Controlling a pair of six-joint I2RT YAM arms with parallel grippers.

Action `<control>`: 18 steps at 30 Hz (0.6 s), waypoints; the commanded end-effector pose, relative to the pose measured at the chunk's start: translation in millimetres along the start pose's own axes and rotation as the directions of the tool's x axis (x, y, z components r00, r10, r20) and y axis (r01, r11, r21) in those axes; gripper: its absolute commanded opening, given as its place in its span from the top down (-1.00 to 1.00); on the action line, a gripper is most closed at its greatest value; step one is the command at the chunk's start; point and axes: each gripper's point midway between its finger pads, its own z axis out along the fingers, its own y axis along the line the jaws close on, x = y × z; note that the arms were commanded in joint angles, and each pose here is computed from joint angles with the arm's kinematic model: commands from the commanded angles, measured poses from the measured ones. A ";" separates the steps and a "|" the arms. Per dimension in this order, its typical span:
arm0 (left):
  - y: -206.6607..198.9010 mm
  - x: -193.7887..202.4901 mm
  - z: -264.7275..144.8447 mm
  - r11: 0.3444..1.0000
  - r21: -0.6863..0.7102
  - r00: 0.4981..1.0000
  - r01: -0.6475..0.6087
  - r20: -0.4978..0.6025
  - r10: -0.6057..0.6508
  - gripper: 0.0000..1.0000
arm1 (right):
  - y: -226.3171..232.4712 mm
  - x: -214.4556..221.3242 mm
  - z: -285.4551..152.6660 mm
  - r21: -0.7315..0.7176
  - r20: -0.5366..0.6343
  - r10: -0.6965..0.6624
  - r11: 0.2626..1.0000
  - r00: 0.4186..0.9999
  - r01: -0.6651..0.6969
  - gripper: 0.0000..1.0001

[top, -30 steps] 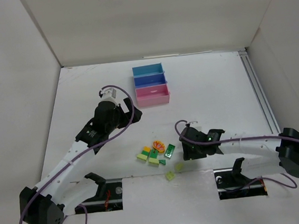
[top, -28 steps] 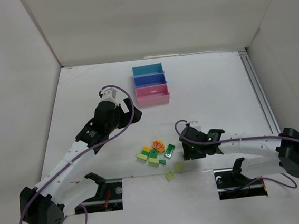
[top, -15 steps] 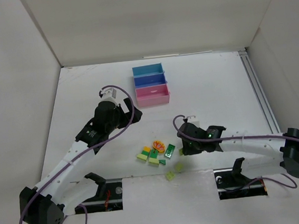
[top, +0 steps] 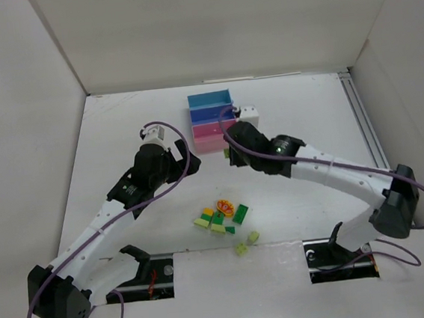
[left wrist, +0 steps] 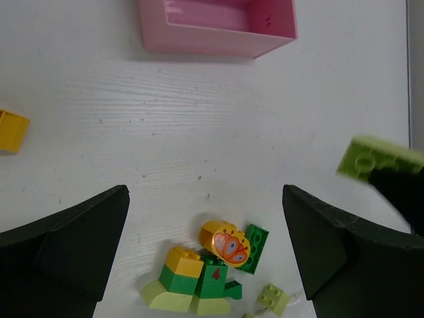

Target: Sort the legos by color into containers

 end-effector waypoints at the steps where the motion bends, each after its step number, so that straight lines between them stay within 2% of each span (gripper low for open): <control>1: -5.2 -10.8 -7.1 1.000 -0.003 0.999 0.016 0.030 -0.016 -1.00 | -13.0 -80.2 27.4 0.065 0.118 0.016 0.998 0.993 -0.024 1.00; 3: -2.2 -10.8 -4.8 1.000 -0.019 0.999 0.016 0.032 -0.015 -1.00 | -10.6 -100.4 60.8 0.059 0.113 -0.021 0.998 0.993 0.014 1.00; 4: -4.8 -14.0 -5.9 1.000 -0.013 0.999 0.017 0.038 -0.016 -1.00 | -13.9 -139.7 64.8 0.060 0.186 -0.001 0.998 0.982 -0.010 1.00; 5: -4.4 -16.8 -4.3 1.000 -0.023 0.999 0.017 0.045 -0.016 -1.00 | -13.6 -145.7 91.1 0.082 0.186 -0.035 0.996 0.982 0.020 1.00; 7: -3.2 -18.5 -0.1 0.999 -0.045 0.999 0.016 0.040 -0.014 -1.00 | -15.2 -171.5 113.3 0.103 0.219 -0.060 0.994 0.974 0.038 1.00; 8: -6.1 -22.4 -0.4 0.999 -0.044 0.999 0.007 0.040 -0.005 -1.00 | -16.7 -211.3 111.3 0.108 0.295 -0.035 0.994 0.955 0.003 1.00; 9: -4.0 -22.7 1.2 0.998 -0.061 0.999 0.006 0.037 -0.004 -1.00 | -19.1 -203.6 146.0 0.144 0.258 -0.089 0.988 0.962 0.052 1.00; 10: -0.9 -18.6 6.5 0.997 -0.076 1.000 0.003 0.019 -0.002 -1.00 | -18.7 -211.8 158.1 0.150 0.273 -0.100 0.987 0.957 0.060 1.00; 11: -3.0 -21.5 7.5 0.997 -0.074 1.000 -0.007 0.021 0.009 -1.00 | -17.5 -242.7 156.5 0.140 0.336 -0.077 0.990 0.939 0.031 1.00; 12: -4.9 -23.6 9.1 0.997 -0.074 1.000 -0.007 0.021 0.009 -1.00 | -19.0 -231.1 189.6 0.149 0.298 -0.110 0.986 0.948 0.067 1.00; 16: -4.3 -23.2 19.3 0.995 -0.097 0.999 -0.034 -0.009 0.034 -1.00 | -26.8 -250.4 227.9 0.124 0.349 -0.083 0.991 0.933 0.042 0.99; 18: -3.7 -22.6 23.6 0.994 -0.104 0.999 -0.045 -0.019 0.043 -1.00 | -32.1 -254.1 238.9 0.090 0.364 -0.067 0.995 0.929 0.036 0.92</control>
